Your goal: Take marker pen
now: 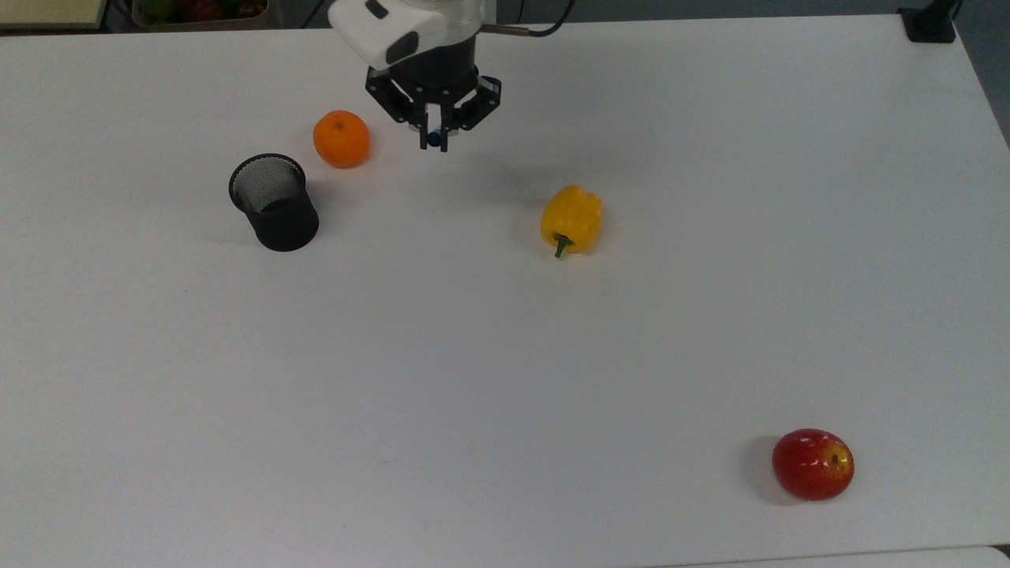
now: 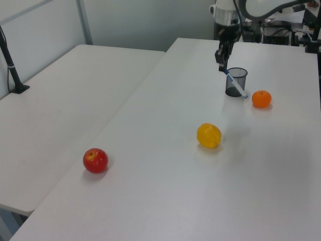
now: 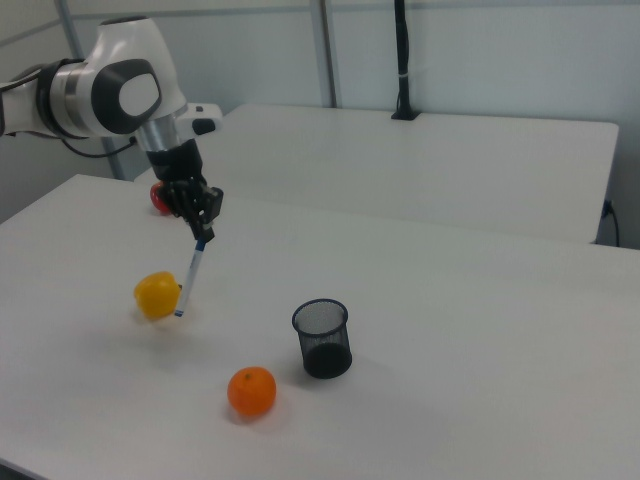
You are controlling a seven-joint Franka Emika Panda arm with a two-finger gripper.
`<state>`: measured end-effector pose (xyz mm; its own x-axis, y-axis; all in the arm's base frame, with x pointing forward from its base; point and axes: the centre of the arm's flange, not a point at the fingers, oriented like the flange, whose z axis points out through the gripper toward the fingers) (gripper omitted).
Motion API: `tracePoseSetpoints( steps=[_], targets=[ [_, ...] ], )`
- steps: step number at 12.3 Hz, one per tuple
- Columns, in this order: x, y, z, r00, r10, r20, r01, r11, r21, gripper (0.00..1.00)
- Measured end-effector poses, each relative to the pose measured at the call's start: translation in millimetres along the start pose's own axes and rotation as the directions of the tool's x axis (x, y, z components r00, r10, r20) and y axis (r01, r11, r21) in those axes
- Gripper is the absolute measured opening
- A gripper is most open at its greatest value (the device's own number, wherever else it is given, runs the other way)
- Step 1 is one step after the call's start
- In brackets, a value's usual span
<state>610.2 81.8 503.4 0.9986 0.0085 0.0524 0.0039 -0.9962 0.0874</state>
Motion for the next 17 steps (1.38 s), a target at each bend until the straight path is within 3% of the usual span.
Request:
tracePoseSetpoints(
  steps=[4, 7, 10, 11, 15, 16, 17],
  targets=[
    [-1.2, -49.8, 45.7, 0.994, -0.069, 0.085, 0.068, 0.998, 0.010, 0.18],
    [2.2, -59.0, 82.6, 0.987, -0.075, 0.143, 0.075, 0.997, 0.008, 0.18],
    [4.8, -59.6, 84.4, 0.988, -0.075, 0.139, 0.075, 0.997, 0.009, 0.21],
    [5.3, -58.9, 83.7, 0.988, -0.074, 0.137, 0.073, 0.997, 0.009, 0.31],
    [5.8, -58.3, 82.9, 0.988, -0.073, 0.135, 0.072, 0.997, 0.009, 0.89],
    [6.2, -58.3, 82.1, 0.988, -0.073, 0.133, 0.072, 0.997, 0.009, 1.00],
    [6.6, -58.2, 80.6, 0.989, -0.072, 0.131, 0.072, 0.997, 0.010, 1.00]
  ],
)
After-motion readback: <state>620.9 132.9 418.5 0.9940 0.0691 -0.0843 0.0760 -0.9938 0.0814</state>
